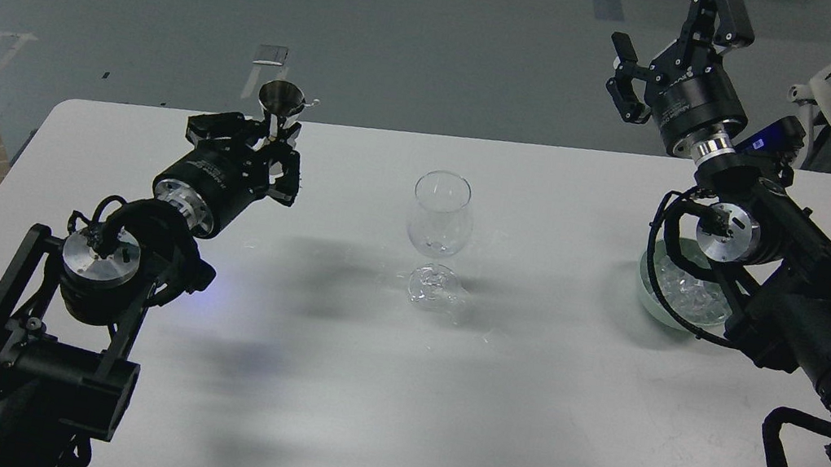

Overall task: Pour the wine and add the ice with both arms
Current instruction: 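Lift the jigger with the left gripper and carry it over the wine glass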

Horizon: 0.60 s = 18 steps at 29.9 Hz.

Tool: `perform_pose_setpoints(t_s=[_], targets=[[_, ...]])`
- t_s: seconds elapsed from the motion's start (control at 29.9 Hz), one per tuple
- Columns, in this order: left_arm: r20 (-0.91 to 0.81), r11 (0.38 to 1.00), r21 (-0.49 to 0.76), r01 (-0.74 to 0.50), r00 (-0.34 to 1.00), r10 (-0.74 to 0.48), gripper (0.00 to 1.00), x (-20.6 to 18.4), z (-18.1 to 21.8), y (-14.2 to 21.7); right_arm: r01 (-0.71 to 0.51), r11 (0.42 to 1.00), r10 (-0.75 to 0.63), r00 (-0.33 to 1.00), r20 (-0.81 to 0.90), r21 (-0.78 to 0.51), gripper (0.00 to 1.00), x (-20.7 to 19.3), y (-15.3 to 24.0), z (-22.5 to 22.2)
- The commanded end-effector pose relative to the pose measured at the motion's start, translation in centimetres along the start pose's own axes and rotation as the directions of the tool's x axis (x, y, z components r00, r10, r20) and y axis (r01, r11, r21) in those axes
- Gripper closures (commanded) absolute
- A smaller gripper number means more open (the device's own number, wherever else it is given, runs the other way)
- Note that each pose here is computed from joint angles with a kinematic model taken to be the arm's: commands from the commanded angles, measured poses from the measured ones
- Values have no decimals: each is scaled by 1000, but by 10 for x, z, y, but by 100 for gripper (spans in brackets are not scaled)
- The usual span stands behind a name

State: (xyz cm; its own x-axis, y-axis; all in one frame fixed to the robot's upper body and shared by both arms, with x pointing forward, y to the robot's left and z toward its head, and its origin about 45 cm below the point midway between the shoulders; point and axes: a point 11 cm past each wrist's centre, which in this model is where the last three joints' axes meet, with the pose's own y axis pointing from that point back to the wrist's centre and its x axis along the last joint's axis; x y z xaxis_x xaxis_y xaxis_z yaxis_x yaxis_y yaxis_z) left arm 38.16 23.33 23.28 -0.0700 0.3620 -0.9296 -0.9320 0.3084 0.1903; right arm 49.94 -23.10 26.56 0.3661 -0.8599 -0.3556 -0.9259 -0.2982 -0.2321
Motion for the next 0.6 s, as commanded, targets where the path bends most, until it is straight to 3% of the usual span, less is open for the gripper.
perform_pose_setpoints(t_s=[0.0, 0.57], targets=[[27, 998, 58, -5, 1000, 4, 100, -16, -16, -5, -2, 1000, 2, 1000, -2, 0, 0, 0, 0, 0], [197, 977, 194, -82, 979, 43, 100, -44, -77, -7, -3, 1000, 3, 1000, -4, -2, 0, 1, 1, 0]])
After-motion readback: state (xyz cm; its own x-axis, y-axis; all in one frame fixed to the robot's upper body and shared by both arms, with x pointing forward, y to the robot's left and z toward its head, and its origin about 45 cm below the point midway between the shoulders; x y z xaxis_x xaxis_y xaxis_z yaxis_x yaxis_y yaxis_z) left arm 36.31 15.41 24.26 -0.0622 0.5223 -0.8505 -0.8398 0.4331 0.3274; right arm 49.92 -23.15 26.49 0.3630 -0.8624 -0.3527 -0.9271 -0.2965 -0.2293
